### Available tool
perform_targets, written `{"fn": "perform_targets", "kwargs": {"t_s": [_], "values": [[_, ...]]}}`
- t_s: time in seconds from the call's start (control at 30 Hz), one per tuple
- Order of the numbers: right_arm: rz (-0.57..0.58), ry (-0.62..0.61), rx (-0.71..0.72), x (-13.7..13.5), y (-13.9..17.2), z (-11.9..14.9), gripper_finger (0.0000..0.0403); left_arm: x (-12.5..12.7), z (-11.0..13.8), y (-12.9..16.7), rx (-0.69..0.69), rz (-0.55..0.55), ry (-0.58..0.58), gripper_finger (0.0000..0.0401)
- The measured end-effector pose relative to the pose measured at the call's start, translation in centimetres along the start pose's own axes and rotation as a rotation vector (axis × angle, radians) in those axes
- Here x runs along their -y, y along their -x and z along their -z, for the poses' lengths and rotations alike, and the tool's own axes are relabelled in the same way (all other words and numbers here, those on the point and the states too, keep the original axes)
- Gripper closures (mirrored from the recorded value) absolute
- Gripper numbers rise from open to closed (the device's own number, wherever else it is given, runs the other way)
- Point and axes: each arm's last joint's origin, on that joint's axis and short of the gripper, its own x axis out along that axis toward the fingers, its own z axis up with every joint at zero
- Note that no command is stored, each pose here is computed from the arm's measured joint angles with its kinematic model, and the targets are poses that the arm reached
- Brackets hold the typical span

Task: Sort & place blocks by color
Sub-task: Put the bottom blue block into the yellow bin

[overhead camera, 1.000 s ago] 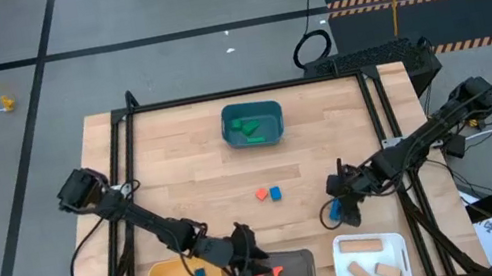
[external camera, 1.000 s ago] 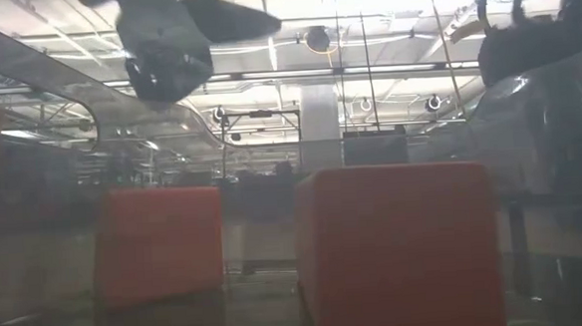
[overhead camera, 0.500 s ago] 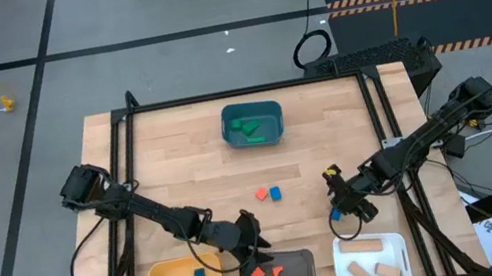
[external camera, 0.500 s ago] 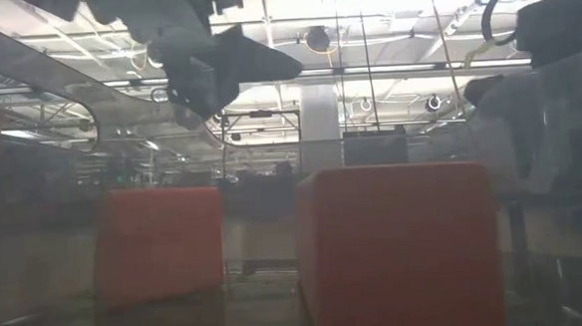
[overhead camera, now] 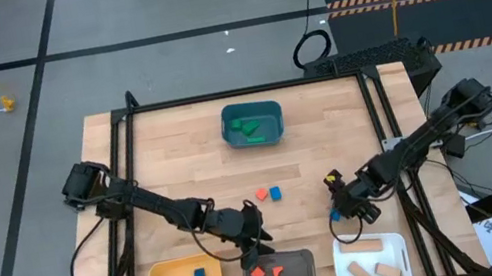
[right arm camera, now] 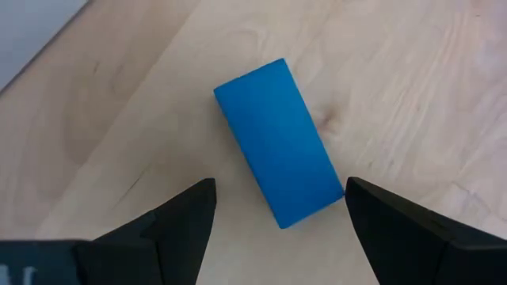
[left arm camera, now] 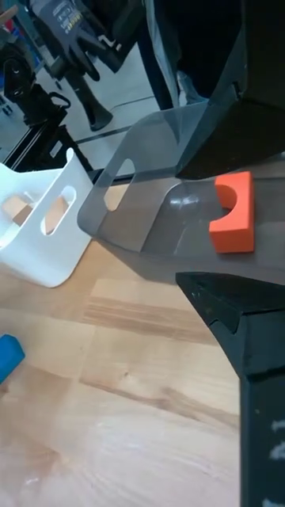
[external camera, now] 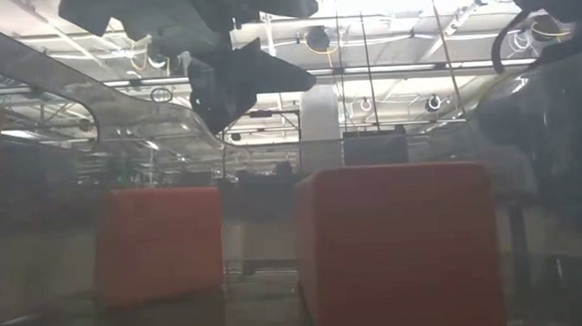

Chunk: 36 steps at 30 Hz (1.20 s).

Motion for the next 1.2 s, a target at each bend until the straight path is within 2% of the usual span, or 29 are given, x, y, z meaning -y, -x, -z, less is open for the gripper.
{"fn": "perform_targets", "kwargs": {"t_s": [0.27,0.43,0.6,0.93,1.2], "values": [[0.009,-0.009,0.045,0.1,-0.3,-0.5,0.0129,0.0,0.0,0.0,0.002,0.002,0.007,0.0199],[-0.015,-0.132,0.062,0.1,-0.3,-0.6,0.0135,0.0,0.0,0.0,0.005,0.003,0.003,0.0199],[-0.021,-0.271,0.061,0.1,-0.3,-0.6,0.0169,0.1,0.0,0.0,0.005,0.004,0.000,0.0199],[0.024,-0.561,0.118,0.1,-1.4,-0.1,0.0287,0.4,0.2,0.0,0.001,0.010,-0.009,0.0199],[0.028,-0.700,0.216,0.3,-1.2,-0.6,0.0289,0.6,0.2,-0.1,0.005,0.018,0.024,0.0199]]}}
